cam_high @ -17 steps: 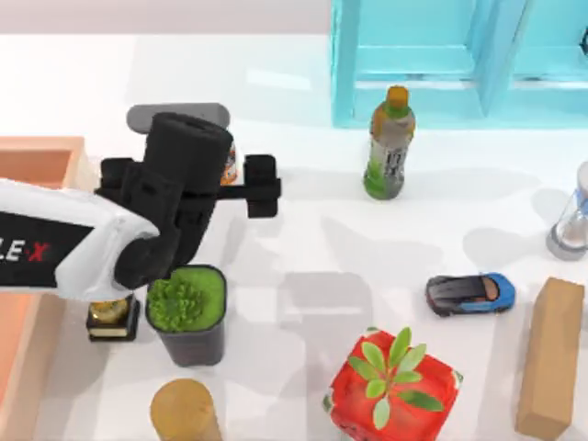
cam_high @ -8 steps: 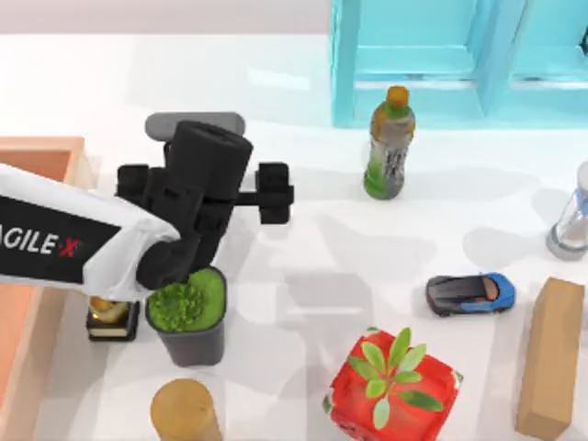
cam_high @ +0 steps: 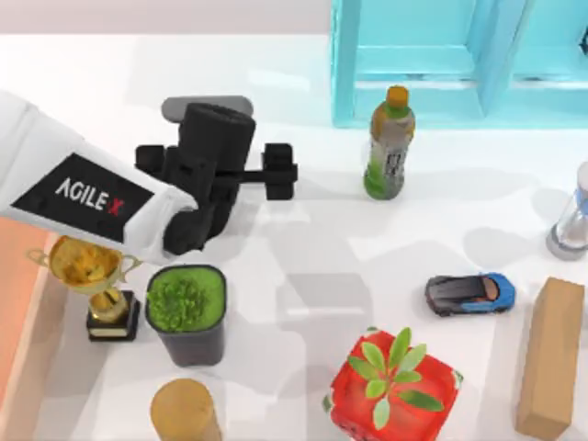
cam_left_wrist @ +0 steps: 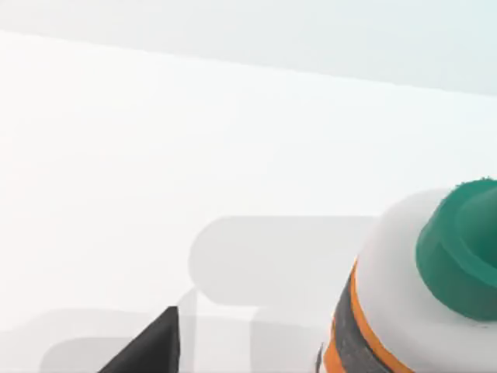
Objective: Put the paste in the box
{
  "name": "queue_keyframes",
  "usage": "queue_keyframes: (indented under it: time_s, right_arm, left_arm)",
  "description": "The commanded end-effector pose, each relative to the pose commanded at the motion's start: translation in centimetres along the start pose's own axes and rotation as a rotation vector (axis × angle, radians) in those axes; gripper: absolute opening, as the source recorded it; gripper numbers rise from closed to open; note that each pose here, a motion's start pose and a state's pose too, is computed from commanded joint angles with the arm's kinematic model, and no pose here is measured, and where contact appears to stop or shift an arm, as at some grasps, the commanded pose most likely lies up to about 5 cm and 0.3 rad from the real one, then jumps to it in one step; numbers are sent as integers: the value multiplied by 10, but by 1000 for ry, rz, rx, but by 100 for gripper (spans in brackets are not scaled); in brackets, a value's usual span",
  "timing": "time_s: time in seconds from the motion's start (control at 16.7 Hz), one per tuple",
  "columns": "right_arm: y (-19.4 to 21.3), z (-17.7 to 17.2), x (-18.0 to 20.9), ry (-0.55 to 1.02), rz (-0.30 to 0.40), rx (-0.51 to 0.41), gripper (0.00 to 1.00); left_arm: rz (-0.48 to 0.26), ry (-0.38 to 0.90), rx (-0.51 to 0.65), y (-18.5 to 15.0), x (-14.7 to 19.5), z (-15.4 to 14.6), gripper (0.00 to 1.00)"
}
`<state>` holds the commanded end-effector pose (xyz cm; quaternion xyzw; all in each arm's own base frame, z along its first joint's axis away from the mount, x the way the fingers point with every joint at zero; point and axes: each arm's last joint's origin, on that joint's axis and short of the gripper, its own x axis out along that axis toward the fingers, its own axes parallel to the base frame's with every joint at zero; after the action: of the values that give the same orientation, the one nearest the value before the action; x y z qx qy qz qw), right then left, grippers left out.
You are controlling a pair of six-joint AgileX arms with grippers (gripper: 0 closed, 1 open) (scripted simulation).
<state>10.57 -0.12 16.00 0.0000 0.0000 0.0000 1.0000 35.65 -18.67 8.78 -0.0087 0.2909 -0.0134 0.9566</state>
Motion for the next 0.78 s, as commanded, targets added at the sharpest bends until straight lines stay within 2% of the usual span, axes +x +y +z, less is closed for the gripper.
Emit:
queue_keyframes:
  time_s: [0.24,0.54,0.78]
  right_arm:
    - [0,0,0,0,0,0,100]
    - [0,0,0,0,0,0,100]
    - [0,0,0,0,0,0,100]
  left_arm:
    - [1,6,3,-1,34,-4,100]
    - [3,10,4,-1,37,-6,100]
    - [3,10,4,-1,37,-6,70]
